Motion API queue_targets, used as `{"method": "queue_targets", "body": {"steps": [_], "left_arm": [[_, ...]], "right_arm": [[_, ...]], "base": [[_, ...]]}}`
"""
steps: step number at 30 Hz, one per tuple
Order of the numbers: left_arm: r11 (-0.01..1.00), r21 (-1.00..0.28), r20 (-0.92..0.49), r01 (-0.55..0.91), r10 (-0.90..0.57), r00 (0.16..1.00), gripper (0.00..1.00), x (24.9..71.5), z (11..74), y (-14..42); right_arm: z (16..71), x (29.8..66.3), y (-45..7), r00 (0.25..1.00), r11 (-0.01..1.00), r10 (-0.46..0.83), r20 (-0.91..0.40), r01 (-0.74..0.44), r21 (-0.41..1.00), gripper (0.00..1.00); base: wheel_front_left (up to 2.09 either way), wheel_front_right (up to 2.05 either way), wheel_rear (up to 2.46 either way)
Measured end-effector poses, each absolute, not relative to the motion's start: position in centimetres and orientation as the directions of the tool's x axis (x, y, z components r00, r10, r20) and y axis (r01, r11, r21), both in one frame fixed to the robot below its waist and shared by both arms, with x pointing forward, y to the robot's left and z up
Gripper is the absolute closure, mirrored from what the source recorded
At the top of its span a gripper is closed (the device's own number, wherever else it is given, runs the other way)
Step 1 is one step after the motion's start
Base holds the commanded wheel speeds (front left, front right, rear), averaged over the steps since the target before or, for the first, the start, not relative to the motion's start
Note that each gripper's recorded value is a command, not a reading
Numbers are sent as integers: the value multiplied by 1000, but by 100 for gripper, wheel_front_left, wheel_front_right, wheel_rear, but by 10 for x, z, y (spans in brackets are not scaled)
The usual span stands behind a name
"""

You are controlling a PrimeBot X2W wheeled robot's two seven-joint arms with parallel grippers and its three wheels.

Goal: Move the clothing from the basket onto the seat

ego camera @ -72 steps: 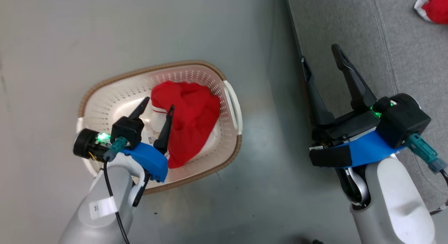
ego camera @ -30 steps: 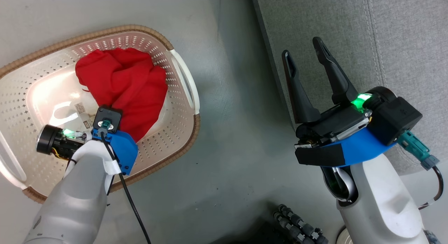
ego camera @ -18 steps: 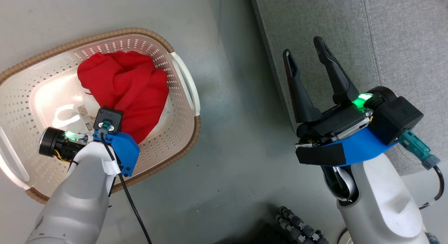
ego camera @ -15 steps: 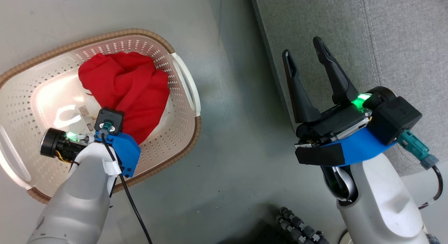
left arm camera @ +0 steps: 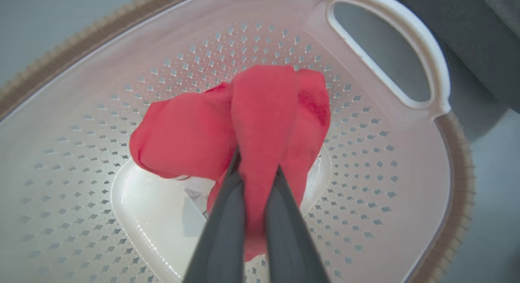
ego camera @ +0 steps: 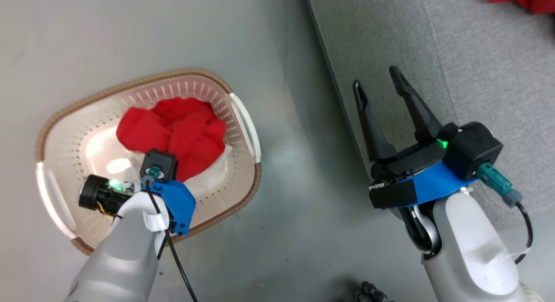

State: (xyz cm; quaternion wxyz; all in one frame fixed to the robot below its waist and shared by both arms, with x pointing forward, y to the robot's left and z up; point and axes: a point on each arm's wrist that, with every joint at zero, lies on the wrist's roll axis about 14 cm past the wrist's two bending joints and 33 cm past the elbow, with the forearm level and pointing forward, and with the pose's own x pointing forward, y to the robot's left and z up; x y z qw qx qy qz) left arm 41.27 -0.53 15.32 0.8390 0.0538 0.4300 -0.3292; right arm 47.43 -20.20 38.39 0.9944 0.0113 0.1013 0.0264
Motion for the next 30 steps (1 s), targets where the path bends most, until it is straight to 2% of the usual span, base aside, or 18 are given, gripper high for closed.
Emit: {"method": "queue_targets", "body": {"steps": [14,30], "left_arm": [[786,-170,-586,594,-566,580,100,423,268,-13],[803,-122,-191,583,-595,780,100,438,436,-10]], "right_arm": [[432,444,-181,982,995,94,-164,-87,49,0],[475,410,-135,974,977,206,-99,-199,83,0]], "base": [[0,0,0],[0,0,0]]}}
